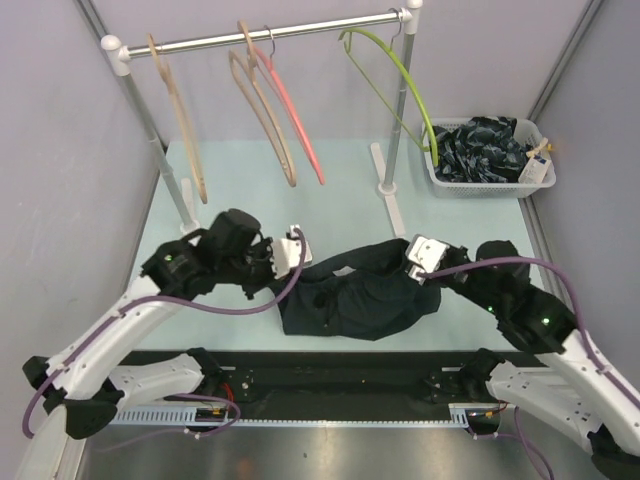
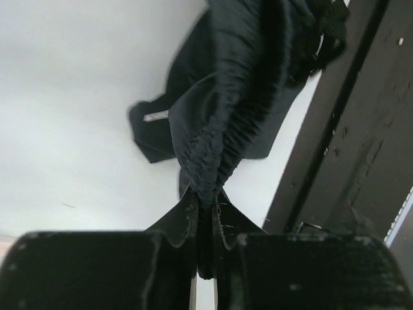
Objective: Place the shorts on the hanger
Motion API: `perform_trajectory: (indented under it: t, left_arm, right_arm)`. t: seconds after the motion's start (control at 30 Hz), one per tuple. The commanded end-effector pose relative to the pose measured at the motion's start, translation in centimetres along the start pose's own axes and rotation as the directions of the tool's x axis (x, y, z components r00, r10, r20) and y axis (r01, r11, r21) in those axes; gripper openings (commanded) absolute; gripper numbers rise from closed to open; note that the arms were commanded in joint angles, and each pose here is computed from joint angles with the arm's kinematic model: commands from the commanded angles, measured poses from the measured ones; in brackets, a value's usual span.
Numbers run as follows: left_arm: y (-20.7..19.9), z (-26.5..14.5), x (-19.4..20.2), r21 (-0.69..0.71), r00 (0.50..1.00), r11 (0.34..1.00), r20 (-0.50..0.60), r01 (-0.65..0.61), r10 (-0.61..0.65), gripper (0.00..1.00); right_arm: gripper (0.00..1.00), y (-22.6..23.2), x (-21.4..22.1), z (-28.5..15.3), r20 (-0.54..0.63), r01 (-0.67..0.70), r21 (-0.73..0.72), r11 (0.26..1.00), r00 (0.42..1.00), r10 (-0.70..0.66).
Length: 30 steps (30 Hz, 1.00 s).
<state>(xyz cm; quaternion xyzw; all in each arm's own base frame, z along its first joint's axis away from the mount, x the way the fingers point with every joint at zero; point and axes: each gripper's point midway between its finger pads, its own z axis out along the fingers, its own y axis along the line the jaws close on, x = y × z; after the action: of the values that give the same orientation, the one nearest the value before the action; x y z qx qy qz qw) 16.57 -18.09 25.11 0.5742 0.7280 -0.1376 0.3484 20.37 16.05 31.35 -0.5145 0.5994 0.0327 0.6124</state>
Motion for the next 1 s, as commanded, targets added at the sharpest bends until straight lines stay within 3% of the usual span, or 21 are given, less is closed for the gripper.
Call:
perform_trajectory:
  t: [0.0, 0.17, 0.43, 0.5, 0.6, 0.67, 0.7, 0.83, 0.9, 0.97]
  left_arm:
    - [-0.1, 3.2, 1.8, -0.021, 0.998, 0.998, 0.002, 0.057, -0.057, 0.11]
    - [0.7, 7.1, 4.9, -0.084, 0.998, 0.996, -0.040, 0.036, -0.040, 0.17]
    - [-0.9, 13.5, 10.4, 0.006, 0.980, 0.999, -0.197, 0.033, -0.031, 0.20]
    - [-1.8, 14.7, 11.9, 0.059, 0.966, 0.997, -0.258, 0.048, -0.031, 0.24]
    - [-3.3, 15.3, 13.0, 0.151, 0.948, 0.986, -0.318, 0.071, -0.019, 0.41]
    - [-4.1, 14.5, 13.2, 0.199, 0.943, 0.977, -0.333, 0.072, -0.002, 0.50]
    - [-4.3, 13.9, 12.0, 0.218, 0.957, 0.974, -0.291, 0.064, 0.003, 0.62]
    - [-5.5, 10.4, 9.9, 0.277, 0.976, 0.960, -0.216, 0.046, 0.016, 0.88]
    - [-5.6, 8.5, 8.4, 0.282, 0.988, 0.960, -0.150, 0.005, 0.039, 0.99]
    - [-6.0, 6.9, 7.9, 0.304, 0.989, 0.953, -0.136, -0.007, 0.051, 1.00]
  right_arm:
    - [0.00, 0.0, 0.7, 2.6, 0.103, 0.021, -0.018, 1.000, 0.995, -0.019]
    - [0.00, 0.7, 5.3, 5.6, 0.097, 0.019, -0.113, 0.993, 0.995, -0.008]
    - [0.01, 8.9, 12.4, 7.8, 0.043, 0.108, -0.320, 0.941, 0.994, -0.099]
    - [0.09, 9.7, 13.5, 7.9, 0.025, 0.103, -0.338, 0.936, 0.995, -0.100]
    - [0.22, 9.9, 14.6, 8.0, -0.028, 0.063, -0.340, 0.938, 0.997, -0.077]
    - [0.39, 8.5, 13.5, 7.9, -0.054, 0.008, -0.304, 0.953, 0.998, -0.026]
    - [0.46, 8.0, 13.0, 7.6, -0.060, -0.014, -0.294, 0.956, 0.998, -0.004]
    - [0.80, 5.8, 8.8, 4.6, -0.060, -0.108, -0.245, 0.964, 0.994, 0.096]
    - [0.86, 4.1, 5.4, 2.4, -0.005, -0.121, -0.199, 0.973, 0.993, 0.122]
    - [0.90, 2.6, 3.0, 0.1, 0.009, -0.130, -0.157, 0.979, 0.991, 0.133]
